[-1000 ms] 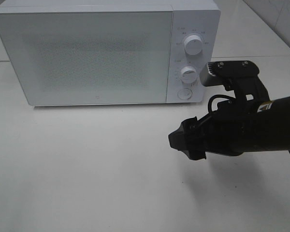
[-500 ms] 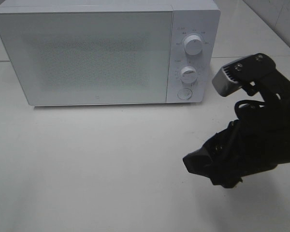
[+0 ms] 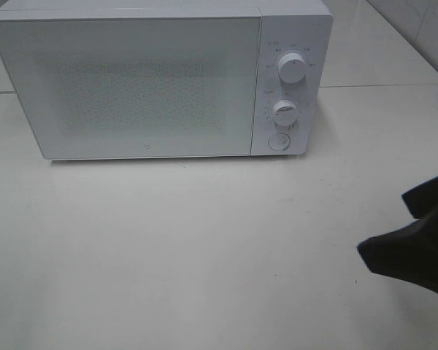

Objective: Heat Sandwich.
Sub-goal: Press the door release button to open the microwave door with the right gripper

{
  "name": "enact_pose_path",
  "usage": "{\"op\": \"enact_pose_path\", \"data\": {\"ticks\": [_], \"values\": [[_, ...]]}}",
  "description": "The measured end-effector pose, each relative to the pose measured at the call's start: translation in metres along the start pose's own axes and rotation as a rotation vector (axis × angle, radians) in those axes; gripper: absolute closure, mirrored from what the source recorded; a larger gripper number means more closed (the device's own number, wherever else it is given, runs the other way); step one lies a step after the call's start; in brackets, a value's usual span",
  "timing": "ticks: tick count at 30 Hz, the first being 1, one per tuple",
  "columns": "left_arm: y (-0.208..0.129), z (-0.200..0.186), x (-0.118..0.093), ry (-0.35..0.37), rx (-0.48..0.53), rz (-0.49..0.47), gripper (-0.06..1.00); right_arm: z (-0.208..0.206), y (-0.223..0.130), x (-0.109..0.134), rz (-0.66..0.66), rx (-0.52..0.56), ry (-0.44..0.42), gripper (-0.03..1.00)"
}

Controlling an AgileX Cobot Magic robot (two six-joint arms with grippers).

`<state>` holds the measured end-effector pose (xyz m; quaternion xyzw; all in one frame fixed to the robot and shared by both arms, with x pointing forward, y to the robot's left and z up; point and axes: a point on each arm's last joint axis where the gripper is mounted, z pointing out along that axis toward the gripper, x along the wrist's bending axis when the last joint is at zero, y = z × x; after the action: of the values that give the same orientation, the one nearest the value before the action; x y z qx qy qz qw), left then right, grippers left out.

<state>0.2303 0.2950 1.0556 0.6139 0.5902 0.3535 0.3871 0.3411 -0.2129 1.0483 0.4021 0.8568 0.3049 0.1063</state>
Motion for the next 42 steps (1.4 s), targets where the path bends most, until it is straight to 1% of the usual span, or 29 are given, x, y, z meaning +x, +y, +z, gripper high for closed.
{"op": "enact_pose_path", "data": {"ticks": [3, 4, 9, 12, 15, 16, 17, 18, 19, 20, 21, 22, 24, 25, 27, 30, 31, 34, 37, 39, 40, 42], "values": [[0.000, 0.000, 0.000, 0.000, 0.000, 0.000, -0.02, -0.009, -0.007, 0.000, 0.009, 0.009, -0.015, 0.20], [0.000, 0.000, 0.000, 0.000, 0.000, 0.000, -0.02, -0.015, -0.013, 0.000, 0.023, 0.028, -0.023, 0.20], [0.000, 0.000, 0.000, 0.000, 0.000, 0.000, -0.02, -0.026, -0.025, 0.001, 0.048, 0.067, -0.023, 0.20], [0.000, 0.000, 0.000, 0.000, 0.000, 0.000, -0.02, -0.029, -0.029, 0.001, 0.066, 0.075, -0.026, 0.20], [0.000, 0.000, 0.000, 0.000, 0.000, 0.000, -0.02, -0.037, -0.035, -0.003, 0.125, 0.058, -0.063, 0.20], [0.000, 0.000, 0.000, 0.000, 0.000, 0.000, -0.02, -0.037, -0.035, -0.003, 0.125, 0.058, -0.063, 0.20], [0.000, 0.000, 0.000, 0.000, 0.000, 0.000, -0.02, -0.040, -0.037, -0.005, 0.148, 0.040, -0.082, 0.20], [0.000, 0.000, 0.000, 0.000, 0.000, 0.000, -0.02, -0.047, -0.040, -0.008, 0.188, -0.001, -0.123, 0.20], [0.000, 0.000, 0.000, 0.000, 0.000, 0.000, -0.02, -0.051, -0.043, -0.009, 0.207, -0.026, -0.145, 0.20], [0.000, 0.000, 0.000, 0.000, 0.000, 0.000, -0.02, -0.054, -0.045, -0.010, 0.216, -0.046, -0.165, 0.20], [0.000, 0.000, 0.000, 0.000, 0.000, 0.000, -0.02, -0.054, -0.045, -0.010, 0.216, -0.046, -0.165, 0.20], [0.000, 0.000, 0.000, 0.000, 0.000, 0.000, -0.02, -0.063, -0.051, -0.010, 0.243, -0.100, -0.208, 0.20], [0.000, 0.000, 0.000, 0.000, 0.000, 0.000, -0.02, -0.071, -0.057, -0.009, 0.263, -0.146, -0.247, 0.20], [0.000, 0.000, 0.000, 0.000, 0.000, 0.000, -0.02, -0.071, -0.057, -0.009, 0.263, -0.146, -0.247, 0.20], [0.000, 0.000, 0.000, 0.000, 0.000, 0.000, -0.02, -0.081, -0.068, -0.005, 0.281, -0.213, -0.303, 0.20], [0.000, 0.000, 0.000, 0.000, 0.000, 0.000, -0.02, -0.084, -0.074, -0.003, 0.288, -0.244, -0.328, 0.20], [0.000, 0.000, 0.000, 0.000, 0.000, 0.000, -0.02, -0.084, -0.081, -0.001, 0.295, -0.269, -0.344, 0.20], [0.000, 0.000, 0.000, 0.000, 0.000, 0.000, -0.02, -0.083, -0.089, 0.001, 0.301, -0.288, -0.361, 0.20], [0.000, 0.000, 0.000, 0.000, 0.000, 0.000, -0.02, -0.079, -0.103, 0.003, 0.323, -0.321, -0.421, 0.20], [0.000, 0.000, 0.000, 0.000, 0.000, 0.000, -0.02, -0.080, -0.105, 0.003, 0.330, -0.335, -0.434, 0.20], [0.000, 0.000, 0.000, 0.000, 0.000, 0.000, -0.02, -0.082, -0.109, 0.006, 0.342, -0.372, -0.457, 0.20], [0.000, 0.000, 0.000, 0.000, 0.000, 0.000, -0.02, -0.083, -0.111, 0.007, 0.348, -0.396, -0.476, 0.20]]}}
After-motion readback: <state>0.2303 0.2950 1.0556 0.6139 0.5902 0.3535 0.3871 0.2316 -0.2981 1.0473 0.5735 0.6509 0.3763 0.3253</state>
